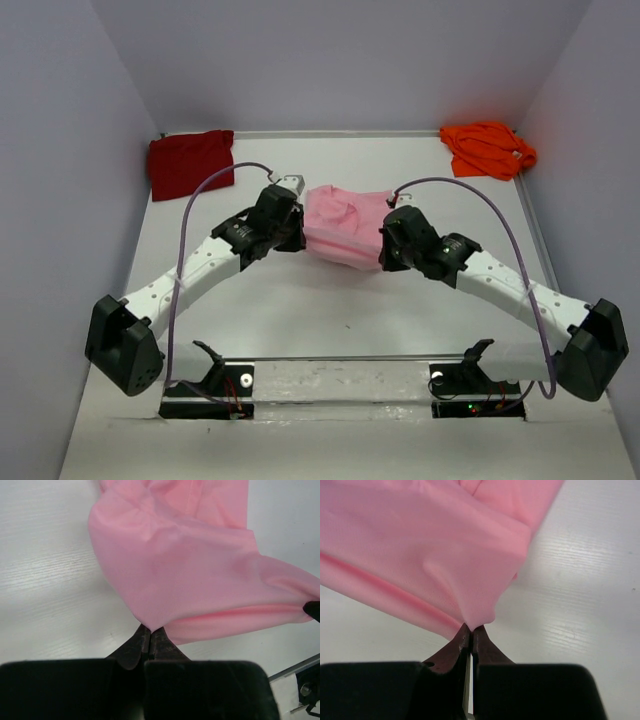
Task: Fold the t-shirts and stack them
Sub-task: Fold the tshirt
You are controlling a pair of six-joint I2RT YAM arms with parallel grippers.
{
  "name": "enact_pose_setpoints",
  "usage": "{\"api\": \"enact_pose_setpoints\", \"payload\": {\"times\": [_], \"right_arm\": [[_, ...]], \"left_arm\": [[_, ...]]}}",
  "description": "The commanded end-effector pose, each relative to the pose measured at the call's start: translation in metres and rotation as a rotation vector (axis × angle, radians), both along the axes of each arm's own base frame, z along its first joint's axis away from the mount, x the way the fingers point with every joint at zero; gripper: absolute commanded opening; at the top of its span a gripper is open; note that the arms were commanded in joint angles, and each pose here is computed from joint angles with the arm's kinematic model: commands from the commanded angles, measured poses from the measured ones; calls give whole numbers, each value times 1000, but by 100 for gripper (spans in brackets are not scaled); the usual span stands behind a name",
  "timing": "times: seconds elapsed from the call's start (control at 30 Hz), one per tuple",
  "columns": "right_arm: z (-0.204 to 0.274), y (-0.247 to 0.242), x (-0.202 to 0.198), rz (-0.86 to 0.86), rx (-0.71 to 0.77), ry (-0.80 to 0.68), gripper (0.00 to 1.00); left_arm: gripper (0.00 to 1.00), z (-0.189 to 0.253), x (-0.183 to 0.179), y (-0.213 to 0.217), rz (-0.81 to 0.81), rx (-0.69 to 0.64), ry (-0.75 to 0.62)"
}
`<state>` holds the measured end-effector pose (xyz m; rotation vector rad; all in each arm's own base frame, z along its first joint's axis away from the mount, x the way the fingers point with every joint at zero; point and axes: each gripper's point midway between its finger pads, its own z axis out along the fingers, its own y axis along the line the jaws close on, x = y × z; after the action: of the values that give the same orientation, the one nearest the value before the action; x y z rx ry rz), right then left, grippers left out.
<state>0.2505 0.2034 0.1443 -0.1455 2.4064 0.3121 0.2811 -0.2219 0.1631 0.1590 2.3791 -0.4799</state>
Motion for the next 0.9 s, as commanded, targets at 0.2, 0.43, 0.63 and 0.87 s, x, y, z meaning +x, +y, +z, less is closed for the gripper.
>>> {"api": "enact_pose_setpoints", "payload": {"times": [0.2,0.43,0.63,0.87], "right_arm": [[2,-11,30,-95,-151,-28,0],[1,-3,53,-101,-212,-60,0],[5,0,72,-114,-220,-79,0],[9,-10,95,-155,-243,-101,0]], "left_arm": [[0,5,38,-5,24,72,-49],[0,5,66,-18,6,106,-67],[0,9,92,-19,14,130,-80],[0,5,117,-11,33,145,-81]]}}
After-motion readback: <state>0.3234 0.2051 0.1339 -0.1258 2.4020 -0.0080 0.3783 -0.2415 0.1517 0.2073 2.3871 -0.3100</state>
